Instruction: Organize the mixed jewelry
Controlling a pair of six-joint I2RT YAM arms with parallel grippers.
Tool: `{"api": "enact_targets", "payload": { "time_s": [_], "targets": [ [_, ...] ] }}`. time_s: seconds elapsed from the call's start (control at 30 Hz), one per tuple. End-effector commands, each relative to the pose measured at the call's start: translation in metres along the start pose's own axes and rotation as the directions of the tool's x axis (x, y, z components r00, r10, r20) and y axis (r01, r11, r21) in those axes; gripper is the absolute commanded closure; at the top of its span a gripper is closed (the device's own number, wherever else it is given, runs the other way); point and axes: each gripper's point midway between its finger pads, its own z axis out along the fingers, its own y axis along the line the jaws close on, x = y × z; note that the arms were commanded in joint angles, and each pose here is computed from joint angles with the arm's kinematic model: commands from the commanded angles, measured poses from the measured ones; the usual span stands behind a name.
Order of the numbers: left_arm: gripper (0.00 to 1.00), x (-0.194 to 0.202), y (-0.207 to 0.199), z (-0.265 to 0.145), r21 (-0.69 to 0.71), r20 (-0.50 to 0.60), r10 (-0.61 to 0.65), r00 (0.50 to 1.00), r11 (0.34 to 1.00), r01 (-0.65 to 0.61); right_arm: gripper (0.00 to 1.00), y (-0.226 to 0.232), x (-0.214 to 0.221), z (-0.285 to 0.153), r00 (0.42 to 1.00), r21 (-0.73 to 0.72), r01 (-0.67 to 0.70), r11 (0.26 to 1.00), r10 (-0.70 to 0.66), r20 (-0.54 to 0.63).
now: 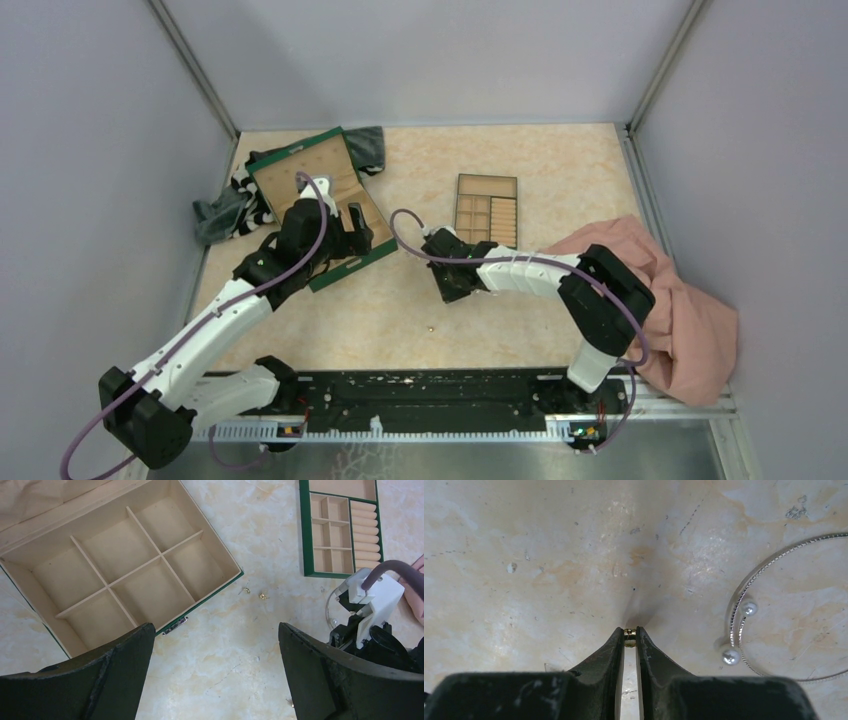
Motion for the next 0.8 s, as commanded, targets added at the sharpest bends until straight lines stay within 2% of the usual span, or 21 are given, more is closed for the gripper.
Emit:
{"api": "enact_targets", "payload": {
  "time_s": [0.0, 0.13, 0.3, 0.5, 0.77],
  "targets": [
    [0.01, -0.007, 0.001, -0.002, -0.002, 0.032, -0.003, 0.999, 1.0, 0.003, 0.88, 0.015, -0.026, -0.015, 0.997, -0.076, -0.074, 0.994, 0.077, 0.027],
    [0.01, -0.007, 0.003, -0.004, -0.006, 0.032, -0.001, 0.999, 1.0, 0.001, 0.89, 0.012, -0.033, -0.019, 0.991, -0.123, -0.13, 0.984, 0.133, 0.02],
    [0.01, -0.007, 0.005, -0.005, -0.014, 0.037, -0.001, 0.999, 1.0, 0.001, 0.9, 0.019, -0.048, -0.035, 0.974, -0.301, -0.219, 0.928, 0.227, -0.011],
    [0.01, -0.008, 0.006, -0.006, -0.018, 0.041, 0.002, 0.999, 1.0, -0.001, 0.89, 0.021, -0.076, -0.064, 0.946, -0.566, -0.287, 0.773, 0.32, -0.043],
    [0.01, -0.012, 0.005, -0.008, -0.019, 0.051, -0.017, 0.999, 1.0, 0.018, 0.89, 0.007, -0.105, -0.1, 0.909, -0.74, -0.31, 0.597, 0.414, -0.047]
  ]
}}
